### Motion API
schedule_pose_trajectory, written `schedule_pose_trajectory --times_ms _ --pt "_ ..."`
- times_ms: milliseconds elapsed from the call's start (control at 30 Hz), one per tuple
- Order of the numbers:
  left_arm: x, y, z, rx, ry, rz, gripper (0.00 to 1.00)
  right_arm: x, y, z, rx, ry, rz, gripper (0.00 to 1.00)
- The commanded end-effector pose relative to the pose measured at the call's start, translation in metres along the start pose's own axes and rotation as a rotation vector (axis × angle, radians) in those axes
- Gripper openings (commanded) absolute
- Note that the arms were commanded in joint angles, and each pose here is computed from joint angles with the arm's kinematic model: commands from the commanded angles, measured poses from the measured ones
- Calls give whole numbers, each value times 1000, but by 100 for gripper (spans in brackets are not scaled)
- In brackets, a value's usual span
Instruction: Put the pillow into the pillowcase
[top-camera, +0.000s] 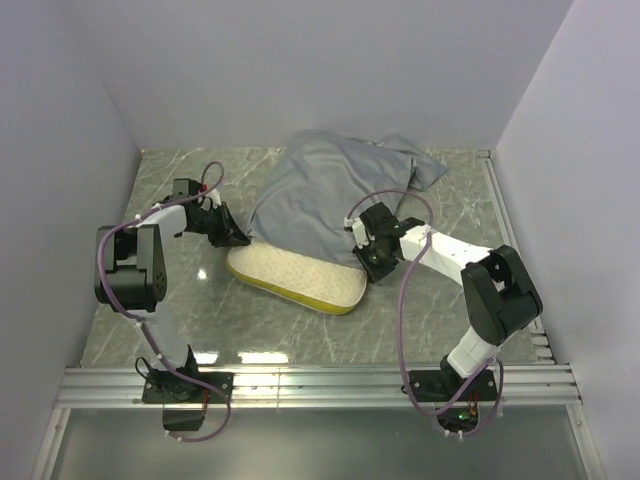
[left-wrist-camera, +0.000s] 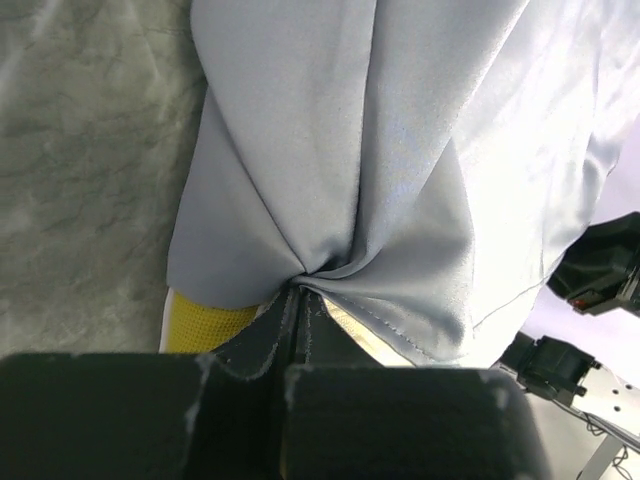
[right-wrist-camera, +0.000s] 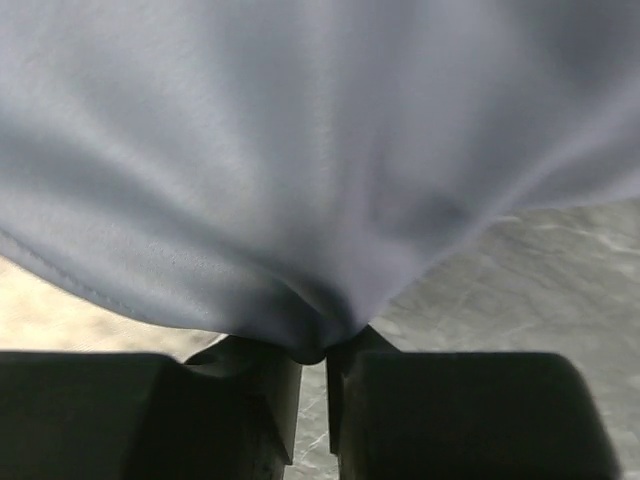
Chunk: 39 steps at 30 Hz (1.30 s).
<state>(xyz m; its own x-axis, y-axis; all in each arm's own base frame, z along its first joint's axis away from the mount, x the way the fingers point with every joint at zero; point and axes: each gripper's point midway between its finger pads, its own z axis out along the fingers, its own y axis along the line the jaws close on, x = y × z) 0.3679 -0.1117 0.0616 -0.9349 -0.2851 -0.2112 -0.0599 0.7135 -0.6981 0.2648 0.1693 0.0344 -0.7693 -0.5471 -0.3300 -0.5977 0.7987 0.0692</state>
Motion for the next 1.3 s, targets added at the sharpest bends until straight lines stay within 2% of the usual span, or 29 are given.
schedule_pose_trajectory --times_ms 0,100,233,300,400,433,533,567,633,700,767,800,867,900,933,1033,1233,1267 --pt "-2 1 -10 10 -24 15 0 -18 -30 -10 115 -76 40 17" --pt "-3 4 -12 12 -27 8 0 -12 -40 -15 122 -81 54 0" --pt "-4 -5 -21 32 -29 50 0 -24 -26 -41 27 -172 38 0" --pt "1 -15 -28 46 -12 97 0 -35 4 -74 -125 -267 -22 0" --pt "7 -48 -49 124 -9 223 0 -45 48 -132 -349 -386 -105 0" --pt "18 -59 -56 157 26 232 0 -46 60 -148 -405 -413 -132 0" --pt "23 -109 -90 293 27 326 0 -59 75 -214 -517 -529 -173 0" --pt "13 -128 -106 323 -13 399 0 -65 53 -226 -508 -563 -96 0" --pt "8 -160 -137 382 -78 500 0 -82 40 -269 -534 -692 -77 0" --pt "-13 -191 -168 382 -212 615 0 -95 20 -316 -459 -800 -63 0" --pt "-37 -222 -208 348 -390 711 0 -103 14 -343 -445 -841 -76 0" --pt "-45 -229 -222 331 -453 724 0 -107 8 -373 -406 -898 -82 0" --pt "-56 -250 -256 309 -594 743 0 -111 6 -397 -398 -945 -63 0" --pt "-56 -268 -276 321 -679 800 0 -115 3 -413 -360 -996 -83 0" --pt "-57 -276 -287 319 -728 797 0 -116 -3 -422 -338 -1020 -39 0" --pt "-56 -298 -316 337 -809 826 0 -115 -9 -454 -259 -1117 -61 0" --pt "-35 -351 -379 436 -961 913 0 -111 -1 -517 -278 -1295 -9 0" --pt "-35 -350 -377 445 -952 877 0 -108 6 -520 -270 -1312 -18 0"
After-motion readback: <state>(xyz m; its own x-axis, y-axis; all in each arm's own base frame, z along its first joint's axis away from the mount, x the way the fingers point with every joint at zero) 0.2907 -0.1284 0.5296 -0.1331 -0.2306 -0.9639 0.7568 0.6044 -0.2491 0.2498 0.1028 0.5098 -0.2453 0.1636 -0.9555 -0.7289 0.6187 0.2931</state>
